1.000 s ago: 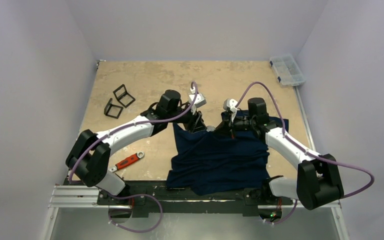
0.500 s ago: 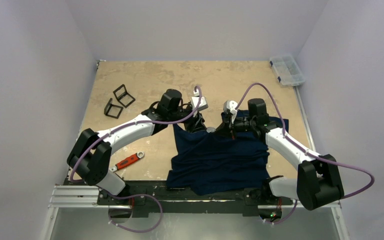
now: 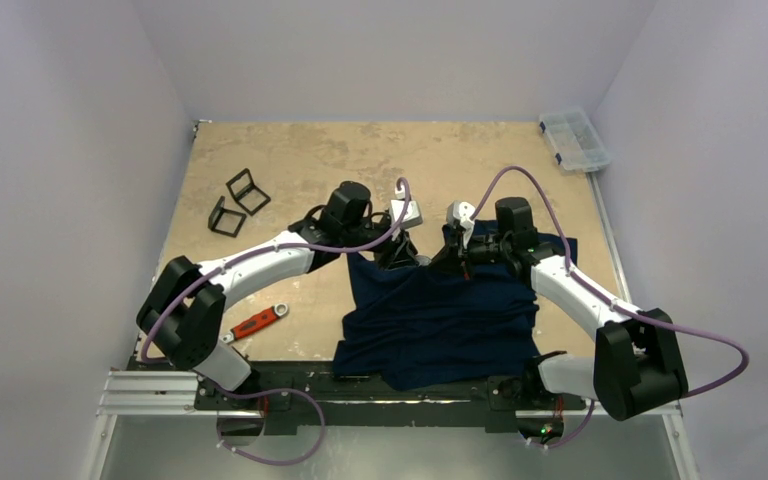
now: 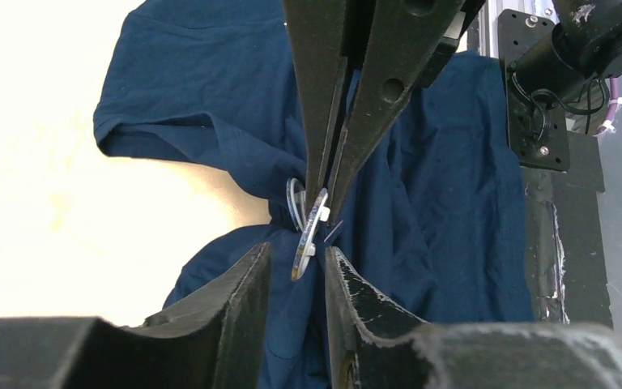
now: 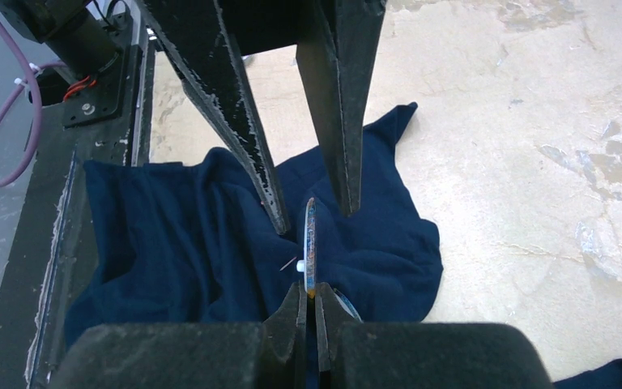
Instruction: Remove the brooch from the garment
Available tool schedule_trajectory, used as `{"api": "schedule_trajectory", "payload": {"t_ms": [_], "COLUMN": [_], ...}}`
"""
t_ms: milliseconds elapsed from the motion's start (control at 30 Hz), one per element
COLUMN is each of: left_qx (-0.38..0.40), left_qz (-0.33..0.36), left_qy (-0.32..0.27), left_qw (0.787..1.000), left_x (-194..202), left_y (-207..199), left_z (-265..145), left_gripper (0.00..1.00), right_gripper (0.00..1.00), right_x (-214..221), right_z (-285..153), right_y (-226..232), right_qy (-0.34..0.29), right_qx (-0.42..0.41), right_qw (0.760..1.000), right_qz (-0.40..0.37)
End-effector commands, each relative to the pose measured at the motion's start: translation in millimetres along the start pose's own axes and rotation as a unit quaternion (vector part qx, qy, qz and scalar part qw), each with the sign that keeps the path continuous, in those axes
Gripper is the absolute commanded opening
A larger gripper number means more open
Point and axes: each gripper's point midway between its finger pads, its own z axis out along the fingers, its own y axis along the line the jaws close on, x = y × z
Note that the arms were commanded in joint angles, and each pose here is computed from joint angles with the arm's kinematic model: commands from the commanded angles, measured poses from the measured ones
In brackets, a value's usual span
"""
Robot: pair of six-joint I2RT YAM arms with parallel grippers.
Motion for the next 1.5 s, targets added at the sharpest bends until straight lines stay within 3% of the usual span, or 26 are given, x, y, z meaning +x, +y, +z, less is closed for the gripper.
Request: {"api": "schedule_trajectory", "payload": {"t_ms": [0, 167, 267, 400, 600, 933, 1467], "left_qx": [0.012, 0.009, 0.003, -0.019, -0.072, -0.109, -0.16], "left_qz": [0.03, 0.039, 0.036, 0.04, 0.057, 0.071, 0.066], "left_qy": [-0.022, -0.013, 0.011, 0.028, 0.07, 0.113, 0.171], "left_qw": [0.999, 0.999, 0.999, 0.999, 0.993, 0.985, 0.97], "left_x": [-22.7, -21.4, -12.3, -6.1, 9.4, 28.6, 53.7], "left_y": [0.1, 0.9, 1.5, 7.0, 24.5, 36.6, 51.3], "left_z": [5.0, 9.0, 8.9, 4.3, -3.5, -4.0, -17.4], "left_gripper": [0.27, 0.15, 0.0, 0.0, 0.0, 0.0, 0.0], "right_gripper": [0.0, 0.0, 0.04, 0.21, 0.3, 0.38, 0.41], "right_x": [-10.0, -10.6, -10.7, -10.0, -6.6, -0.3, 1.1], "right_z": [0.0, 0.5, 0.7, 1.3, 2.8, 2.1, -1.3], "right_y": [4.1, 3.4, 2.8, 1.7, -0.2, -3.2, -4.4], "right_qy": [-0.013, -0.013, -0.013, -0.012, -0.007, 0.001, 0.002], "right_qx": [-0.015, -0.017, -0.016, -0.016, -0.016, -0.012, -0.01], "right_qw": [1.0, 1.0, 1.0, 1.0, 1.0, 1.0, 1.0], "right_qz": [-0.022, -0.022, -0.019, -0.012, -0.006, 0.007, 0.007]}}
